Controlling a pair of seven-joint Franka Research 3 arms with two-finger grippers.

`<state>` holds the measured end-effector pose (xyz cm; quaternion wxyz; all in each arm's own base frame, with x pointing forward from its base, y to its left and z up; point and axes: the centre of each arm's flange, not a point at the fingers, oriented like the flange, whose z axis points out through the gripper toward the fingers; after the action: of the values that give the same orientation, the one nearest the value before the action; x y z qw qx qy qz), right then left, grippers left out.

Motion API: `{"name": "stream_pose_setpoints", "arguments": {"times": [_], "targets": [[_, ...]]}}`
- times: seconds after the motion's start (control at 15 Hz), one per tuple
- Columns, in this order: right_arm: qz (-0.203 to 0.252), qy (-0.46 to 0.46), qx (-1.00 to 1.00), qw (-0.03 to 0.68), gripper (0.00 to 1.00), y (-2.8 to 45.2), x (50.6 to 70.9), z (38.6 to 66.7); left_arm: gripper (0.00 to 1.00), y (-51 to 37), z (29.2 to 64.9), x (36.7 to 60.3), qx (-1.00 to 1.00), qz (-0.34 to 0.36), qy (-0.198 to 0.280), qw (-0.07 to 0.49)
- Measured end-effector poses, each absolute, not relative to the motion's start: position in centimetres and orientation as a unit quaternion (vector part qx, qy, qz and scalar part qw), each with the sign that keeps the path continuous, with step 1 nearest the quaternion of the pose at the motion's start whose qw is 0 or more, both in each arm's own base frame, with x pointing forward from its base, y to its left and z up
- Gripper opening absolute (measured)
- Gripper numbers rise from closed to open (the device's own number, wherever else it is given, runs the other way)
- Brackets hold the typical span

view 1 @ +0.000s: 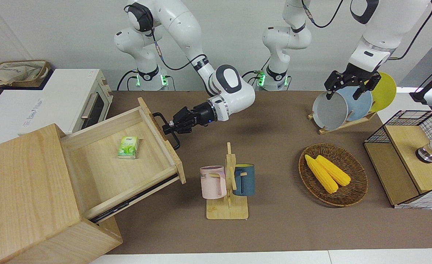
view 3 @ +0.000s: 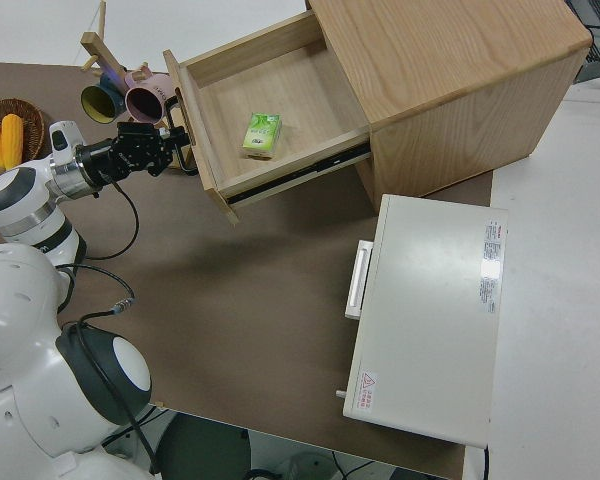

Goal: Slide drawer open with right arm
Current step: 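Pull the drawer handle toward the robot with the right gripper, then open the right gripper and release the drawer handle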

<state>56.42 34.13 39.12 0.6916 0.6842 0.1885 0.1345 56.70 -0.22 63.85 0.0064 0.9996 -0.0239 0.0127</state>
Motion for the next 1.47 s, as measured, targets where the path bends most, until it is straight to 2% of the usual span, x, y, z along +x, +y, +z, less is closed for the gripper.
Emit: {"name": "stream_pose_setpoints", "arguments": {"times": [0.27, 0.4, 0.8, 0.87, 1.47], "targets": [[0.133, 0.189, 0.684, 0.692, 0.19, 34.1, 56.4, 39.1, 1.0, -0.2, 63.9, 56.7, 1.0, 0.013, -0.024, 0.006], [0.128, 0.193, 0.682, 0.694, 0.33, 34.2, 56.4, 39.2, 0.99, -0.2, 63.9, 56.7, 1.0, 0.013, -0.024, 0.006], [0.132, 0.186, 0.682, 0.695, 0.93, 34.9, 56.1, 40.2, 0.99, -0.2, 63.9, 56.7, 1.0, 0.013, -0.024, 0.006], [0.132, 0.186, 0.682, 0.695, 0.98, 34.9, 56.1, 40.2, 1.0, -0.2, 63.9, 56.7, 1.0, 0.013, -0.024, 0.006], [0.142, 0.164, 0.701, 0.679, 0.98, 35.0, 55.9, 40.3, 1.0, -0.2, 63.9, 56.7, 1.0, 0.013, -0.024, 0.006]]}}
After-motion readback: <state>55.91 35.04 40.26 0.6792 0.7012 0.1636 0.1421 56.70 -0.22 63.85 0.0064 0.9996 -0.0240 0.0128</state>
